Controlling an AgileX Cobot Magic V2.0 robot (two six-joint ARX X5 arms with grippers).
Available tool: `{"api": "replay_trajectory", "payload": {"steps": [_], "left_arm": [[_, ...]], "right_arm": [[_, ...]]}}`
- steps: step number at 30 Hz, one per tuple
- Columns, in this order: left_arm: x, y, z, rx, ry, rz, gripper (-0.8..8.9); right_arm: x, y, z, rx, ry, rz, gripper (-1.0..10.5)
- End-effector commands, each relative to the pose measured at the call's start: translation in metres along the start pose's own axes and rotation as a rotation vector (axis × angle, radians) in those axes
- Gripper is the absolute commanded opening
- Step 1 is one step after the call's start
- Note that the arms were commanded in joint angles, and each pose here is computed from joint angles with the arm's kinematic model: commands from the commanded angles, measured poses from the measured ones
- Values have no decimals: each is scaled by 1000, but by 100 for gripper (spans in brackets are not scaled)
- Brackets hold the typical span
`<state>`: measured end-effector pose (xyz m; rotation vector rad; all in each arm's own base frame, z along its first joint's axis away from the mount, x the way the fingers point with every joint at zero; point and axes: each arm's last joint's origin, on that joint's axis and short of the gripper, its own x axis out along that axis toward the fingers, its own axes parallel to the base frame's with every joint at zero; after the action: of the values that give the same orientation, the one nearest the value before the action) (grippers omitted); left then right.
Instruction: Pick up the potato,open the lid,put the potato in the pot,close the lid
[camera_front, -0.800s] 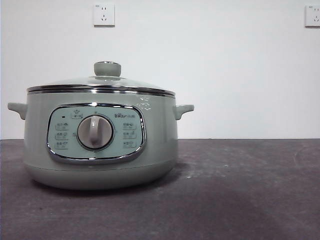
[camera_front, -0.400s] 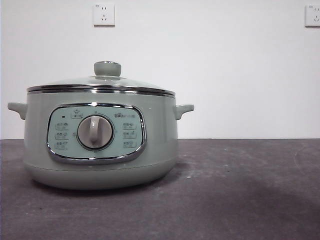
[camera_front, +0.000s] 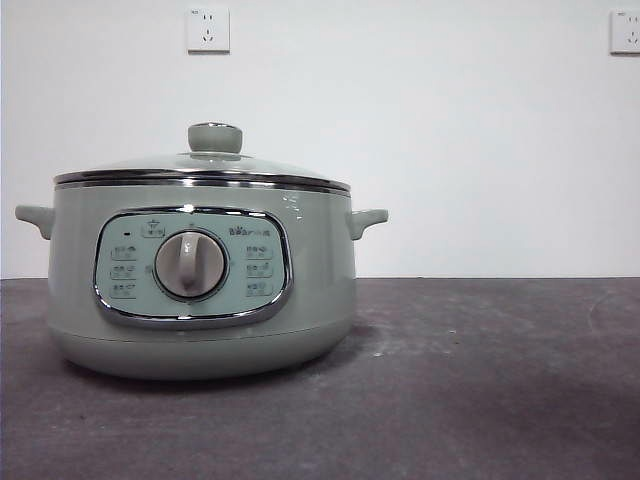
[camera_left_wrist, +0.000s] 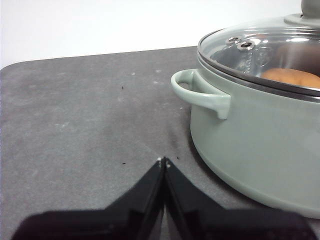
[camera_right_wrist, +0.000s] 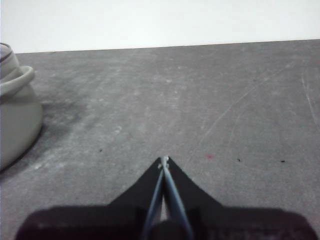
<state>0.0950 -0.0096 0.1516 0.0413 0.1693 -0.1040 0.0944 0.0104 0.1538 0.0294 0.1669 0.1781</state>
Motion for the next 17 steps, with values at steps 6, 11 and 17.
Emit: {"api": "replay_trajectory", "payload": {"steps": [6, 11, 17], "left_arm": [[1, 0, -4, -5, 10, 3, -3], [1, 0, -4, -5, 10, 3, -3], [1, 0, -4, -5, 10, 3, -3]], "right_arm": [[1, 0, -5, 9, 9, -3, 1], [1, 0, -5, 9, 9, -3, 1], [1, 0, -5, 9, 9, -4, 1]]}}
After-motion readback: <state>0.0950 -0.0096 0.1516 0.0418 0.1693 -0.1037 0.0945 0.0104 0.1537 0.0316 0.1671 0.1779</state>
